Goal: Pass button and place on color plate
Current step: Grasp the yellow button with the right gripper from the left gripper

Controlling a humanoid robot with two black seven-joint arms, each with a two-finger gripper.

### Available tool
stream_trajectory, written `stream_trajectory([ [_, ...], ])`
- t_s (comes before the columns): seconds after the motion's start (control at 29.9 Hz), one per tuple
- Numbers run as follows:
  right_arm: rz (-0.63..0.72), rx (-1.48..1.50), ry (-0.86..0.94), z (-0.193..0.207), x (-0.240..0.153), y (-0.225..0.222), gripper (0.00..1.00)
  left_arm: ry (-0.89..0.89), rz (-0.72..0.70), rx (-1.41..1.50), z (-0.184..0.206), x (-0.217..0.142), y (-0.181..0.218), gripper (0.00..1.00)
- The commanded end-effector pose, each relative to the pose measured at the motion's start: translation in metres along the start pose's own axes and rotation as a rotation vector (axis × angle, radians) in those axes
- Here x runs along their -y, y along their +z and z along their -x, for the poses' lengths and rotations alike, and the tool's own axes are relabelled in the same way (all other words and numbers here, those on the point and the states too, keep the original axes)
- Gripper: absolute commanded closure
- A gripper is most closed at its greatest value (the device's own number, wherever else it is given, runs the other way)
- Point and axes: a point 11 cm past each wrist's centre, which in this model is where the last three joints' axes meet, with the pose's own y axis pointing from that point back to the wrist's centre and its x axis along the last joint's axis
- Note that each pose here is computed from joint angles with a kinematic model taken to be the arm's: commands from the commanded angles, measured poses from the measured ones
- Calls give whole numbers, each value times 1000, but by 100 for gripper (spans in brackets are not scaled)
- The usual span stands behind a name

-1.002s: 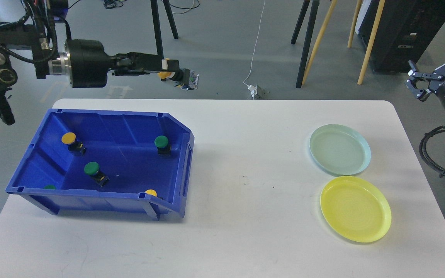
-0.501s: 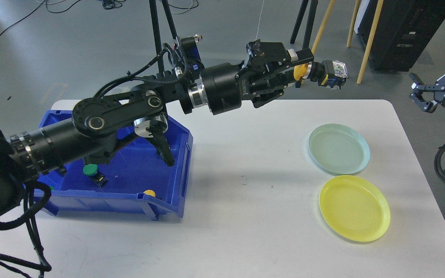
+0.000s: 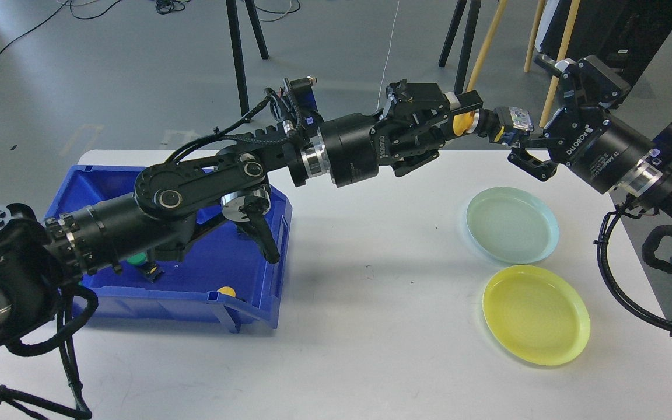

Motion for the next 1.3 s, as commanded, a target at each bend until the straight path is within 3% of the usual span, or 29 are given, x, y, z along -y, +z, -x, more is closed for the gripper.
stream_trajectory([
  [0.0,6,6,-40,17,-7,-1,0,1,-1,0,-1,0,0,97],
  [0.5,17,3,-85,38,-20,-3,1,7,-2,2,-3,-2,0,97],
  [0.7,19,6,-80,37,-22,-2,5,8,-3,1,-3,-3,0,96],
  [0.87,20,7,-76,36,-23,-1,27,12,-2,0,-4,-4,0,96],
  [1.07,21,-4,-85,38,-20,2,78,12,-2,0,-4,-3,0,96],
  [1.27,18,6,-99,42,-16,7,98,13,-2,-2,-4,-4,-1,96],
])
